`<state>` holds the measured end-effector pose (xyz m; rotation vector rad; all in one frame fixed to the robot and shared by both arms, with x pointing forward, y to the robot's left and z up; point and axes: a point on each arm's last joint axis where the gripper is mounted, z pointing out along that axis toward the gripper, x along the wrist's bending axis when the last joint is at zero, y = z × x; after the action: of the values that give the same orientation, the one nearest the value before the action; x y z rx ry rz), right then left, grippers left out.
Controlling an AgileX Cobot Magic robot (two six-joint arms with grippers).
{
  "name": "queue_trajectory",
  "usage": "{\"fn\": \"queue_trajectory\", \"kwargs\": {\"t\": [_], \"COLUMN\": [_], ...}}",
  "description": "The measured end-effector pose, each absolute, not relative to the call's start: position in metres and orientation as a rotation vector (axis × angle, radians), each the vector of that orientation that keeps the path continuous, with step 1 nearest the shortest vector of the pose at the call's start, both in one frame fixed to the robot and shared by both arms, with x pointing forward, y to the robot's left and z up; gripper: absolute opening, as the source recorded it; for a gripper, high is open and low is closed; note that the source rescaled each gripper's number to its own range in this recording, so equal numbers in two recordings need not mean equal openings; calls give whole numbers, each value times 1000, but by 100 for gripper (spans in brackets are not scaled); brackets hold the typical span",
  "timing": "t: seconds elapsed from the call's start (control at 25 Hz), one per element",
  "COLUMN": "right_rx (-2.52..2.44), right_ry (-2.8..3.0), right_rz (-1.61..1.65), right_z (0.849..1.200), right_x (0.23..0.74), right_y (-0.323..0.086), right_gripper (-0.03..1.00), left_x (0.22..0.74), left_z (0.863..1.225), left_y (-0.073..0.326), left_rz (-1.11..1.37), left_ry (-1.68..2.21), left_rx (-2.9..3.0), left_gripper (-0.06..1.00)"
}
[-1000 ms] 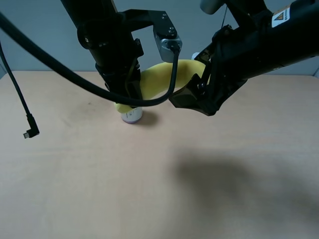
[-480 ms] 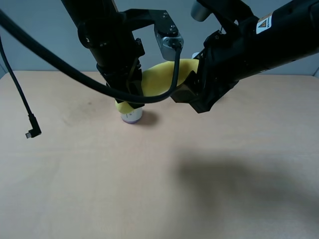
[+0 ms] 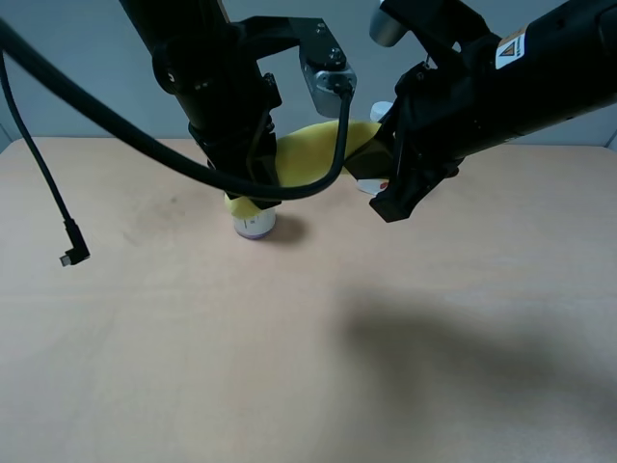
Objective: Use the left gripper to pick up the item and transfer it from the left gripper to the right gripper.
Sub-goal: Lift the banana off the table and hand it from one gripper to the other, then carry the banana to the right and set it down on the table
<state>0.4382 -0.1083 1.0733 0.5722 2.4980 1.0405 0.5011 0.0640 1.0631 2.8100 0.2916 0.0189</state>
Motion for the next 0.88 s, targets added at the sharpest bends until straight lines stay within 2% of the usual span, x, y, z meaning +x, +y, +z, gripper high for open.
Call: {"fn": "queue_trajectory", "kwargs": {"t": [0.08,0.16,0.2,0.28,0.4,0.56,0.88], "right_rx": [569,570,570,570,570,570,570], "right_ry": [2506,2515,2516,2519,2519,2521,2522], "right_rz": [1032,1026,1025,1023,1023,1022,1021], "right_z": [1073,1072,1072,1072,1072,1072,1072], "right_x": [438,437,437,437,437,437,437], "right_y": [-109,-109,-109,-109,-109,-109,-109], "right_gripper": [1,1,1,1,1,1,1], "left_x": [502,502,502,501,499,493,463], "left_z": [1065,1068,1069,1072,1074,1088,1147], "left_y": [64,64,64,65,66,74,113], "left_rz": [33,55,61,65,55,108,348], "left_ry": [304,326,335,340,355,352,481], "left_rx": [2798,2776,2767,2762,2765,2769,2701], "left_gripper": [34,69,80,92,98,99,100]}}
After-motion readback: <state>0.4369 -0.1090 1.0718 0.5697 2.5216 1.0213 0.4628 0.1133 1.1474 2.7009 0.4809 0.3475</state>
